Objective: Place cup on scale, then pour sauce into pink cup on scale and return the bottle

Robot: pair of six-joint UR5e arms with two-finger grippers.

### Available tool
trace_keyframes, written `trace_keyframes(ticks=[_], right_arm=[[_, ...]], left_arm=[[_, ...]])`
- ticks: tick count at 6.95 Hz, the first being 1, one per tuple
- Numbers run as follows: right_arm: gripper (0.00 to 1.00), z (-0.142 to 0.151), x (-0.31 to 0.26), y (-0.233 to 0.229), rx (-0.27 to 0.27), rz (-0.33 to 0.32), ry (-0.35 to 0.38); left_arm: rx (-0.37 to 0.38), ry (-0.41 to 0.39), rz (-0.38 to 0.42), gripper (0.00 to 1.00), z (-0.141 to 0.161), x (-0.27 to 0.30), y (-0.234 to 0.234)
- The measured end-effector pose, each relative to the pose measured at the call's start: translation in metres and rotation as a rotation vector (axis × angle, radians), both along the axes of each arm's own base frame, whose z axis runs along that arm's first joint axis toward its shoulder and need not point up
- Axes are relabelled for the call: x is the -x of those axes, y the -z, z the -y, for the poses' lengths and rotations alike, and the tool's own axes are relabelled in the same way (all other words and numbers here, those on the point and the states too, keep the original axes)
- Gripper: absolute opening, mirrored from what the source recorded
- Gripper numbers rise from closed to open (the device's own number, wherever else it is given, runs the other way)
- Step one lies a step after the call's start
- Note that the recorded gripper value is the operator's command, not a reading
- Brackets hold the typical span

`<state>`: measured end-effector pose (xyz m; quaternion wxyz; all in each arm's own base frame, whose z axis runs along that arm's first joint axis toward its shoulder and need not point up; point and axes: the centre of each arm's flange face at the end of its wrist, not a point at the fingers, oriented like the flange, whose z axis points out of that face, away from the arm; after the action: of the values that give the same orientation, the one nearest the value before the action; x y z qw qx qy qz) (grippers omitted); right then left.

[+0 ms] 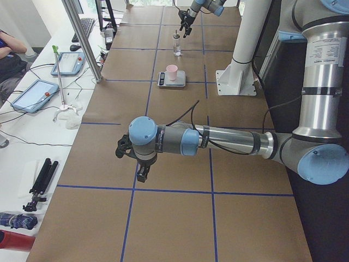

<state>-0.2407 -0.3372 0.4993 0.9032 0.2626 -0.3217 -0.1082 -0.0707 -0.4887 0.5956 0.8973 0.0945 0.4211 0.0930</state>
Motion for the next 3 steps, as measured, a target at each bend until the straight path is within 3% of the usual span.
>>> trace_keyframes(ticks=[3], right_arm=[[1.0,0.079,-0.15,-0.08,0.082,-0.024,0.07]], left_arm=[[0.023,0.001,0.012,1.0,-0.009,0.001,-0.011]])
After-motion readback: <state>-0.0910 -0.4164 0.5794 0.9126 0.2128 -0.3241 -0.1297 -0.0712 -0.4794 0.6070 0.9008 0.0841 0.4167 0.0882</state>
